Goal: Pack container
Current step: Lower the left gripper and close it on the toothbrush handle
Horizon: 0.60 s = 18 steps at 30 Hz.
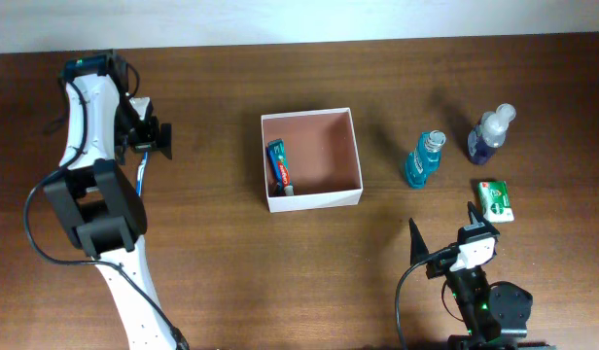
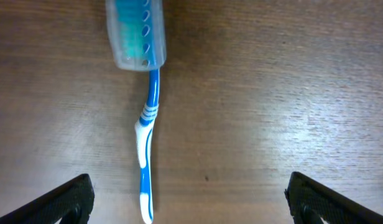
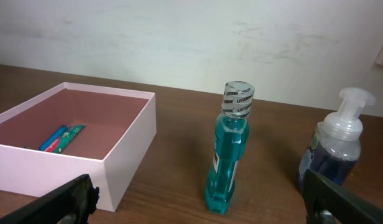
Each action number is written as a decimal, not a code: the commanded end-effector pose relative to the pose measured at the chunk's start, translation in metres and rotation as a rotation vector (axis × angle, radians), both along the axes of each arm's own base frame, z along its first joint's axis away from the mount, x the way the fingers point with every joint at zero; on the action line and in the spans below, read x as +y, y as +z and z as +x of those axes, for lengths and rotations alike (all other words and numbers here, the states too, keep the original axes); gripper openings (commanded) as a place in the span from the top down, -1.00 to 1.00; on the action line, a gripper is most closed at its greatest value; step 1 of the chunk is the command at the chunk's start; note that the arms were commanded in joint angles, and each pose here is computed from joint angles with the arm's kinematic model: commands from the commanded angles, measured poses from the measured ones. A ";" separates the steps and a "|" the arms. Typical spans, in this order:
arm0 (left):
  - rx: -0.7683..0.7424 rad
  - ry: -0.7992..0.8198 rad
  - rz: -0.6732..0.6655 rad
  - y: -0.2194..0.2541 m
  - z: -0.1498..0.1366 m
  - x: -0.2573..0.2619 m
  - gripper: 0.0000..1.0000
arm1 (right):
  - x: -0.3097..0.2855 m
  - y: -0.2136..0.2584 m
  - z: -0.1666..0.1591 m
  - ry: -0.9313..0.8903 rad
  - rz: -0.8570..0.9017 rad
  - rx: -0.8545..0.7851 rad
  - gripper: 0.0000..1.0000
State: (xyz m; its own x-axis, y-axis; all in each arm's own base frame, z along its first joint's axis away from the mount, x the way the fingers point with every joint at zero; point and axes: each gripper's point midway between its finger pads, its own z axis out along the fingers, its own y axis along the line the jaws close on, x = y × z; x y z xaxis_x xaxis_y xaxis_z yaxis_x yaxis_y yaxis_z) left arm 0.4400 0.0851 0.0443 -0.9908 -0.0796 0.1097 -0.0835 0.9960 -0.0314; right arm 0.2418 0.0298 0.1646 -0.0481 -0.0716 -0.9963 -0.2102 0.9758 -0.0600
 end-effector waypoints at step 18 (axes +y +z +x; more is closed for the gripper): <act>-0.021 -0.069 -0.078 -0.025 -0.007 0.019 -0.99 | 0.000 -0.003 0.000 -0.005 0.003 0.001 -0.97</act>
